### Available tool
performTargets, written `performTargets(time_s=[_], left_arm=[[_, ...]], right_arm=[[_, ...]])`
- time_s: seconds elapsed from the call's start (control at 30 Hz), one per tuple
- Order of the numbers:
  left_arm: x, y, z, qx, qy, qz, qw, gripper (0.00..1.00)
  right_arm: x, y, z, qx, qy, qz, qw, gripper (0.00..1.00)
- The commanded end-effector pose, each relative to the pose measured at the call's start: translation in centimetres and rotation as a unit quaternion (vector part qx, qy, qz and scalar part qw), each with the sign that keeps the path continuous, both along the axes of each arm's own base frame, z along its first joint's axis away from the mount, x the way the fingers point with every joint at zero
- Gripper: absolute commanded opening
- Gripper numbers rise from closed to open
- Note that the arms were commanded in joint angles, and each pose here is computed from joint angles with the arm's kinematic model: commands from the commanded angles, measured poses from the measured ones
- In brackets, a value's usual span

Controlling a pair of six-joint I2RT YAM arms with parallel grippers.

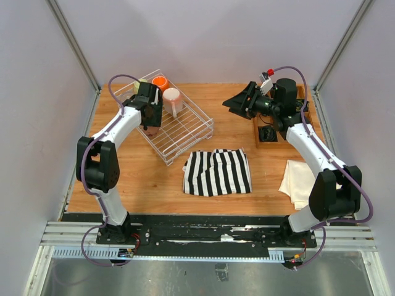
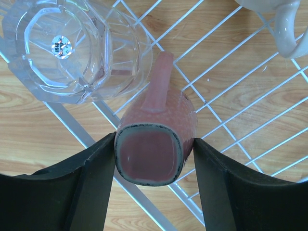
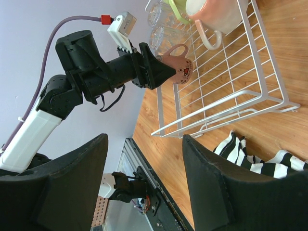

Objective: Load the cups into the dish rack

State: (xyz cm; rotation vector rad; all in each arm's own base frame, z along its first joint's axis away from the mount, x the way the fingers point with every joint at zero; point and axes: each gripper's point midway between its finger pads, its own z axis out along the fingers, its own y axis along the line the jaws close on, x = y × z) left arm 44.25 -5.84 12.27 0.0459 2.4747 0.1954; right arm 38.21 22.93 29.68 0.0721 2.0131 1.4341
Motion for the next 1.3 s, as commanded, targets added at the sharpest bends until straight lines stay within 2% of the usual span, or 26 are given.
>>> performTargets(time_s=[0.0,0.43,0.6,0.87,0.9,0.97,1.1,1.27], left_arm=[[-0.1,0.1,1.6,-0.003,-0.023,0.010,1.000,0.67],[0.2,-0.7,5.3,-0.034,-0.055,0.007,0.998,0.74],[-0.4,-1.4,9.1,-0.072,-0.093,0.010,0.993,0.76],[-2.7,-1.3,16.4,-0.128,-0.193,0.026,0.972,0.91],[-3.1,-1.2,16.8,-0.134,-0.205,0.028,0.969,0.98],[-3.7,-1.2,17.9,-0.151,-0.229,0.031,0.961,1.00],[-5.4,-1.3,18.9,-0.186,-0.254,0.033,0.949,1.00],[-7.9,-1.0,19.5,-0.224,-0.293,0.035,0.929,1.00]], right_arm=[[0.1,-0.4,-0.2,0.001,-0.003,0.002,1.000,0.64],[-0.1,-0.4,-0.3,0.002,-0.001,0.003,1.000,0.63],[-0.1,-0.4,-0.4,-0.002,-0.005,0.005,1.000,0.63],[-1.7,-1.5,-1.9,-0.068,-0.026,0.011,0.997,0.65],[-2.0,-1.8,-2.2,-0.081,-0.031,0.010,0.996,0.66],[-2.7,-2.5,-2.8,-0.112,-0.033,0.006,0.993,0.74],[-3.7,-4.4,-3.3,-0.183,-0.058,-0.010,0.981,1.00],[-4.8,-8.3,-3.5,-0.291,-0.082,-0.065,0.951,0.99]])
